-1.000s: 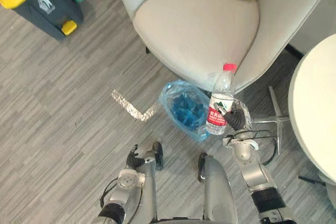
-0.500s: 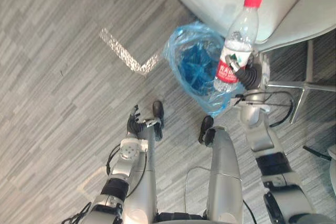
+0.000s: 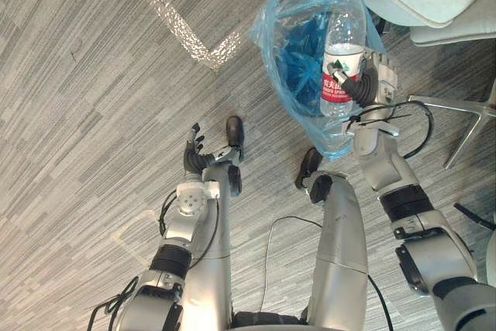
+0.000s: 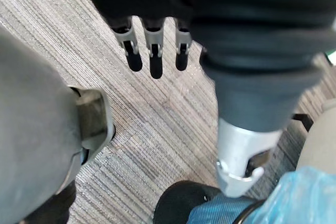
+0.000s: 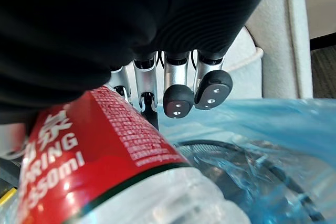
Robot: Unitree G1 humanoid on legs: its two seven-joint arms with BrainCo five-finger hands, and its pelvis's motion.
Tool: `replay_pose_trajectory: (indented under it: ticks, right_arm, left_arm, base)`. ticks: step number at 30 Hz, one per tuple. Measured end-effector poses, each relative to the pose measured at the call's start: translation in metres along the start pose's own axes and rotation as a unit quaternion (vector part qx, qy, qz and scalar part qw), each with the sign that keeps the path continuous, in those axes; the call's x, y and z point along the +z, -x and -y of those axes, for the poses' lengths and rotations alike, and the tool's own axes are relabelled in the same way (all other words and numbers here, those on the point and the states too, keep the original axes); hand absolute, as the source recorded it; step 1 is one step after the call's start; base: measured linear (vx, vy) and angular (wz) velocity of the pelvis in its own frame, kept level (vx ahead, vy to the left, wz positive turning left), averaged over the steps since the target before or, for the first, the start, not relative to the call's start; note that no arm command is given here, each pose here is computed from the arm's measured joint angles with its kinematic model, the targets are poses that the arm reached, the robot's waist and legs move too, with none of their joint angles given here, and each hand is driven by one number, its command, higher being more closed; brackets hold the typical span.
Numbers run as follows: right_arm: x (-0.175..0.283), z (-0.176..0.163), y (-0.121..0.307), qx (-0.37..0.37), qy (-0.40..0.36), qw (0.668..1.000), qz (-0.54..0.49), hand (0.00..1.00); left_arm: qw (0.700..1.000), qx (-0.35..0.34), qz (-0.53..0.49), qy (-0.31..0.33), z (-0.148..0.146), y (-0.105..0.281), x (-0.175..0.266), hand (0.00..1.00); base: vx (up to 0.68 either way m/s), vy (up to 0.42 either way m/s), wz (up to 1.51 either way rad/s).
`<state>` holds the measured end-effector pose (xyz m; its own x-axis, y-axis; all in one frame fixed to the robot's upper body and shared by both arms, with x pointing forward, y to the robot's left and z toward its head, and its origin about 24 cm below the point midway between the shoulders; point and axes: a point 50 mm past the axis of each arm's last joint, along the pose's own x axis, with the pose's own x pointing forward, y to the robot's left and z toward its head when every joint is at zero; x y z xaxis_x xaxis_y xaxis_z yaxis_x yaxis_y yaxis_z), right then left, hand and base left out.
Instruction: Gather rubbish on tea table into small bin, then transfer packed bag to large trash can.
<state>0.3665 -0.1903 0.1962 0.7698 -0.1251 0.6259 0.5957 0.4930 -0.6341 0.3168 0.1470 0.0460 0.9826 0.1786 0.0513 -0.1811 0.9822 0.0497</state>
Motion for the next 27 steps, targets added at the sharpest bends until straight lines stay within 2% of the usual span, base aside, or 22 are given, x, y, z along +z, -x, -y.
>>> replay_pose_trajectory:
  ticks: [1, 12, 19, 27]
  right_arm:
    - [-0.002, -0.002, -0.001, 0.004, 0.004, 1.000, -0.003, 0.00]
    - [-0.006, -0.007, 0.002, -0.002, -0.010, 1.000, -0.029, 0.00]
    - [0.005, -0.002, 0.015, -0.014, -0.035, 0.999, 0.000, 0.00]
    - [-0.002, -0.012, 0.038, 0.034, -0.024, 0.999, 0.008, 0.00]
  left_arm:
    - [1.000, 0.000, 0.000, 0.000, 0.000, 0.000, 0.000, 0.00]
    - [1.000, 0.001, -0.008, 0.005, 0.000, -0.002, -0.002, 0.00]
    - [1.000, 0.000, -0.016, 0.002, 0.000, -0.001, -0.005, 0.00]
    - [1.000, -0.009, -0.017, -0.012, -0.001, -0.002, -0.005, 0.00]
  base:
    - [0.00, 0.000, 0.00]
    - [-0.04, -0.003, 0.03]
    - [-0.05, 0.005, 0.00]
    - [-0.04, 0.004, -0.05]
